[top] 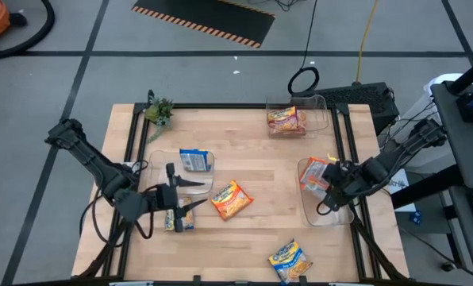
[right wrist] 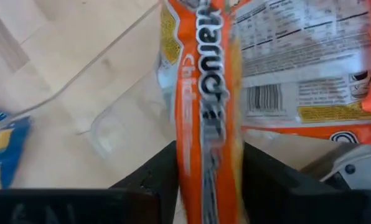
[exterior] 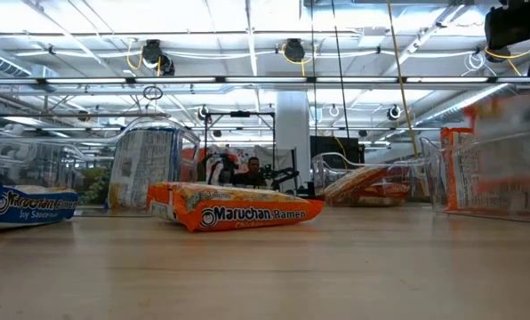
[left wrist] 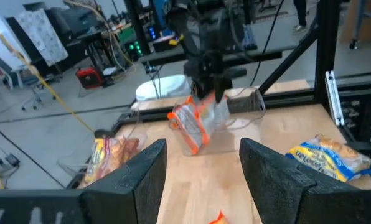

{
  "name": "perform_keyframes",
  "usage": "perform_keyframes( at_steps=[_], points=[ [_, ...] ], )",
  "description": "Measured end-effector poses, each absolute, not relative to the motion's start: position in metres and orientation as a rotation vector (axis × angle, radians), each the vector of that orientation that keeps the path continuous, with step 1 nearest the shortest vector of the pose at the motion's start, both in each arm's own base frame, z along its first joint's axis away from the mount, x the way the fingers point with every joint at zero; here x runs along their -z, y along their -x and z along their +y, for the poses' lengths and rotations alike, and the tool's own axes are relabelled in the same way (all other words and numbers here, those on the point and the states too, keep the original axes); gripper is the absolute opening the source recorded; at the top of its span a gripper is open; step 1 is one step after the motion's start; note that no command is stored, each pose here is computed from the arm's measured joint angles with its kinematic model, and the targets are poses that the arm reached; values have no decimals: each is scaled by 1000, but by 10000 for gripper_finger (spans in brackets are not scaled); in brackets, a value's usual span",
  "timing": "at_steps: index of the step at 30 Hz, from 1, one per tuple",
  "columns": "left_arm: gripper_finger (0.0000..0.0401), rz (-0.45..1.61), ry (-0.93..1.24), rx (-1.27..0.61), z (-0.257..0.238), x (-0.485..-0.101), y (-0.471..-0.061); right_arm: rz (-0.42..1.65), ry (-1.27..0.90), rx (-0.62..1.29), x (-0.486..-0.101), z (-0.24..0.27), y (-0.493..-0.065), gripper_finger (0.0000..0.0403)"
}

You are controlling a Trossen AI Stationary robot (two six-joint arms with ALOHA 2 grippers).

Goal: Sort Maruchan noodles
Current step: Put the bottom orange noodle pack into the bottom right transparent bin, then put the top blue noodle pack into the bottom left transparent bin

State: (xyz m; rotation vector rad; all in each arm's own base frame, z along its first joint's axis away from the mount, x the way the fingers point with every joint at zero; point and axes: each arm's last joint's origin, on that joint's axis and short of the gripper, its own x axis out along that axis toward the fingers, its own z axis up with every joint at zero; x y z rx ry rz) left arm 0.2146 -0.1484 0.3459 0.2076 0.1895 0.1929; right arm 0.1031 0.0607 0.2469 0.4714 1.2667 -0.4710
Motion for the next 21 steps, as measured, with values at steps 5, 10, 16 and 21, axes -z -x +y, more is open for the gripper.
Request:
perform_keyframes(
  at_steps=[5,10,16,21],
  points=[
    [209,171,-182,-151,-148,-348,-217,1255,-453,484,-246,61,-104,170],
    [209,173,-156,-149,-149,-348,-216,1217,-465,485,-252,60,-104,182],
    [209,167,-70,-155,-149,-348,-216,1019,-483,475,-284,60,-112,170],
    [209,172,-37,-145,-152,-347,-214,758,-409,368,-312,66,-128,165]
  ],
)
